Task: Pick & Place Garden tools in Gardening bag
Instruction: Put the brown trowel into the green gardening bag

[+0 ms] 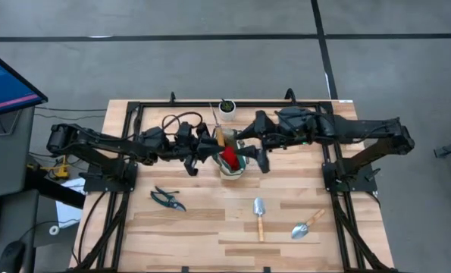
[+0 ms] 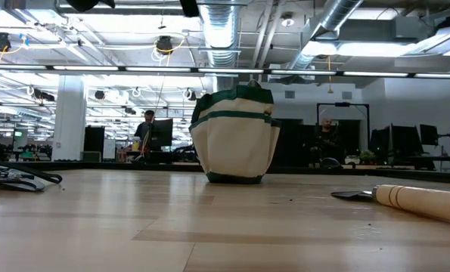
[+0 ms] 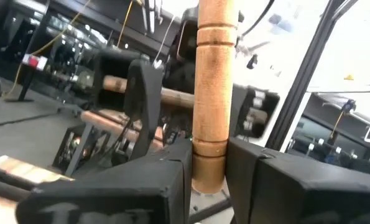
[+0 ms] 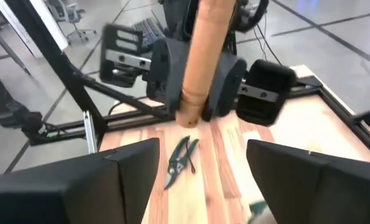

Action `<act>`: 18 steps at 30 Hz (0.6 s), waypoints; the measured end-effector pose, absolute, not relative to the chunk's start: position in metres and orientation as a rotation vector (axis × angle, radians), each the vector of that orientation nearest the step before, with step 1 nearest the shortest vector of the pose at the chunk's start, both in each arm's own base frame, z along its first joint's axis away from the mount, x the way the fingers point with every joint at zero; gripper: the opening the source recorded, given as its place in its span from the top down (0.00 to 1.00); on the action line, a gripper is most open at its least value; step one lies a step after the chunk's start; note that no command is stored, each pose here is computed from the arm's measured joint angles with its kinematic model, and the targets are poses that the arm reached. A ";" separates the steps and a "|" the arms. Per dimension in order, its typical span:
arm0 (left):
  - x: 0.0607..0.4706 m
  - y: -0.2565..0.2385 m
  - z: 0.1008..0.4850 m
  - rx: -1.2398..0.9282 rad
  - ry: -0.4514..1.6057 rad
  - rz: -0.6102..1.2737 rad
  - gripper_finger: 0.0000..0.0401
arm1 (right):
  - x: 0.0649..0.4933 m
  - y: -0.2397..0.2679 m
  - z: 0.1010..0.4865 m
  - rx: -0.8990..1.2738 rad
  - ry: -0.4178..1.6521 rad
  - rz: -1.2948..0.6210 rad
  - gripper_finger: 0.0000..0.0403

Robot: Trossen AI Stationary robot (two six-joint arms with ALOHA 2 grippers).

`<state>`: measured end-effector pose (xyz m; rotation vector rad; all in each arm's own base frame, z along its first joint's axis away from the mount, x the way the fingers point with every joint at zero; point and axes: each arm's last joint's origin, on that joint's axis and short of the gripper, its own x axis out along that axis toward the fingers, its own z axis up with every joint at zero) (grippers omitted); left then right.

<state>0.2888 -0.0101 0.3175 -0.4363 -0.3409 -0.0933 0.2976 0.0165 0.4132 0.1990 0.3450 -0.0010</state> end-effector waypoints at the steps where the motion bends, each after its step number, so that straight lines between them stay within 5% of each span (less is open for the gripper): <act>1: 0.289 -0.010 0.317 -0.436 -0.339 -0.094 0.89 | 0.292 0.016 0.415 0.198 0.357 -0.003 0.41; 8: 0.285 -0.010 0.322 -0.490 -0.353 -0.105 0.89 | 0.263 0.015 0.418 0.187 0.461 -0.011 0.45; 18: 0.285 0.004 0.322 -1.022 -0.291 -0.256 0.89 | 0.240 0.053 0.426 -0.149 0.443 0.203 0.52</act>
